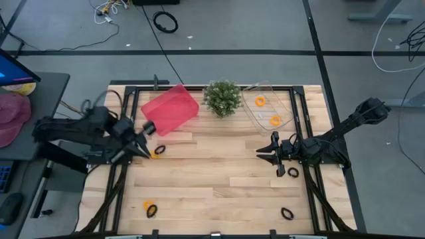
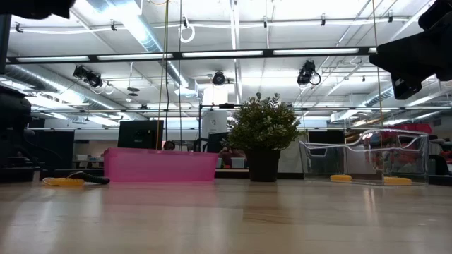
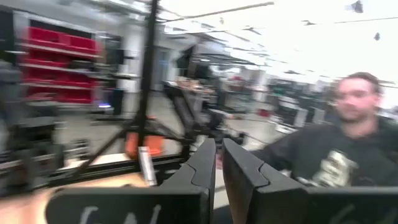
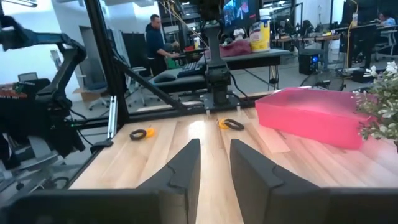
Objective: Sort spring keychains
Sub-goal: Put the yellow spring keychain into the transparent bin
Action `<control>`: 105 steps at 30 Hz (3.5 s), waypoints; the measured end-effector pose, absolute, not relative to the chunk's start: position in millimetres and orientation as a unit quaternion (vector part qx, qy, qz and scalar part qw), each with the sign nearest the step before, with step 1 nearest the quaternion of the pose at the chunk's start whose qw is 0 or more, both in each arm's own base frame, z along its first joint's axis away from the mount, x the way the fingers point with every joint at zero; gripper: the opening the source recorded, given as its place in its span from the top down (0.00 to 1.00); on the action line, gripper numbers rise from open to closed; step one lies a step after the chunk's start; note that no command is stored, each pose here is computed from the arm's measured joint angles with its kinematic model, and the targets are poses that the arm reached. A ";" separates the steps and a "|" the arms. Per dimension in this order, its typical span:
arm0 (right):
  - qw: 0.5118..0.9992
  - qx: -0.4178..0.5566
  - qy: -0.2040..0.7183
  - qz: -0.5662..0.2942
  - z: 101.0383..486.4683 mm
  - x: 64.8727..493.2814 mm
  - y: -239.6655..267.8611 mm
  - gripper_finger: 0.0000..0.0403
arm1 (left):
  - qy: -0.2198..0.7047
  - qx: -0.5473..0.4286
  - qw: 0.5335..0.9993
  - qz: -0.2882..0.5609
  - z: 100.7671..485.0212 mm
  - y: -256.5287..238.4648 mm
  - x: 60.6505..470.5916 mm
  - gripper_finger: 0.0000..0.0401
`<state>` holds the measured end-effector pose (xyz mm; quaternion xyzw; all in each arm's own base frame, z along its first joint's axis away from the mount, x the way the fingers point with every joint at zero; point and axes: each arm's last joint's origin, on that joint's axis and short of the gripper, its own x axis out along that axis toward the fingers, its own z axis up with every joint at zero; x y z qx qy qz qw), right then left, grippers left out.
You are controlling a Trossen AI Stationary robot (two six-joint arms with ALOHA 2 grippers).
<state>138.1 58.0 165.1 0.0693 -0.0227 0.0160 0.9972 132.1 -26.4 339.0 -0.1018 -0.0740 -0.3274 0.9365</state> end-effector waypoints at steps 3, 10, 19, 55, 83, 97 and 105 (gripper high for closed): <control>0.997 0.067 -0.022 0.016 164.9 138.1 58.0 0.77 | -0.076 -0.076 0.922 -0.372 326.6 -40.9 145.1 0.93; 0.998 0.058 -0.018 0.014 164.2 138.2 58.0 0.77 | -0.060 -0.057 0.899 -0.431 319.1 -84.8 150.5 0.93; 0.997 0.074 -0.007 -0.008 161.7 140.7 52.0 0.77 | 0.086 -0.067 0.932 -0.347 306.7 -133.0 137.5 0.93; 0.994 0.107 0.019 -0.031 155.8 142.7 46.4 0.77 | 0.645 0.019 0.762 -0.062 256.7 -255.9 152.5 0.93; 0.993 0.114 0.023 -0.031 155.0 142.6 46.4 0.77 | 0.662 0.045 0.749 0.000 204.5 -234.3 147.4 0.58; 0.992 0.118 0.024 -0.031 154.7 142.6 46.4 0.77 | 0.632 -0.010 0.775 -0.021 165.6 -230.3 149.4 0.50; 0.991 0.123 0.033 -0.033 152.8 142.5 46.3 0.77 | 0.640 0.008 0.768 -0.005 164.6 -226.1 147.0 0.54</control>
